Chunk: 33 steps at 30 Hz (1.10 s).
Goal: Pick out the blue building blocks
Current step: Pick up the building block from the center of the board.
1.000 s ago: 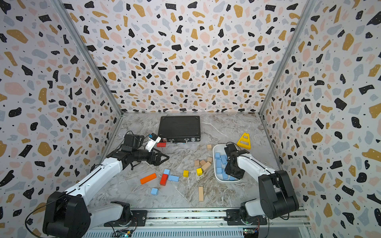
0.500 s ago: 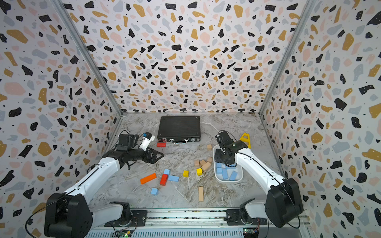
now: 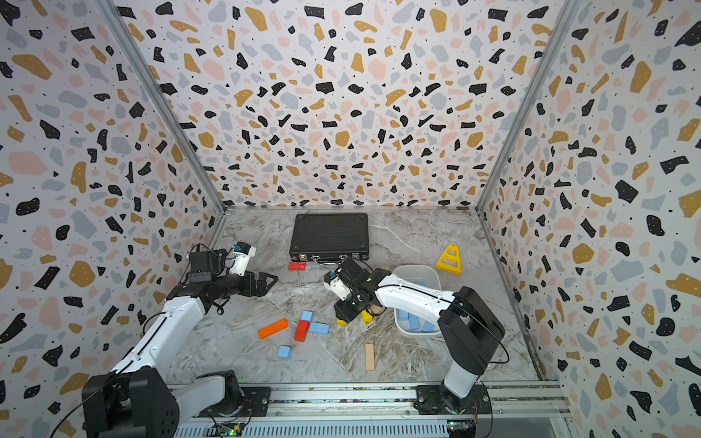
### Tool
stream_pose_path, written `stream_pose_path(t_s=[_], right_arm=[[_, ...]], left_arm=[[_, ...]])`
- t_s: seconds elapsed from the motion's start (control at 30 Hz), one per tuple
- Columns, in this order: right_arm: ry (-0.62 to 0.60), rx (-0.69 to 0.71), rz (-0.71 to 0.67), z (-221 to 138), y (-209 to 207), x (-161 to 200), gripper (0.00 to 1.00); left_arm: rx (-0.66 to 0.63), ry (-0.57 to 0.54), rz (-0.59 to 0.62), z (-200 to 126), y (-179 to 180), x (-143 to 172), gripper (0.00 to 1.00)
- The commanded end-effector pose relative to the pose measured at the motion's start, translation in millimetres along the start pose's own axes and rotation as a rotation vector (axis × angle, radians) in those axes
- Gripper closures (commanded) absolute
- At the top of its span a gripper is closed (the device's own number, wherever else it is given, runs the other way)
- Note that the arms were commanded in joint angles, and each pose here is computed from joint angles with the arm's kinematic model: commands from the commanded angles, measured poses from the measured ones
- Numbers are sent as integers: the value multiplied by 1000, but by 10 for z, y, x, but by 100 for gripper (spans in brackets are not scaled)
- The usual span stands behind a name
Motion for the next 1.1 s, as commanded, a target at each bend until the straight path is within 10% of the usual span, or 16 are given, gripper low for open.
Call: stream_pose_path(t_s=[0.0, 1.07], right_arm=[[-79, -21, -192, 17, 65, -243, 57], [27, -41, -433, 716, 432, -334, 53]], left_arm=[[-21, -21, -1, -57, 51, 12, 0], [-18, -52, -71, -142, 184, 20, 0]])
Point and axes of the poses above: each gripper's point midway between its finger pads, its own z axis out along the fingers, its own y axis along the line the jaws close on, x = y × z, the point moved 10 cm from there along -z, back along the fingers, and after that the axes turned 10 degrees about -z, right-handed, at the moved point
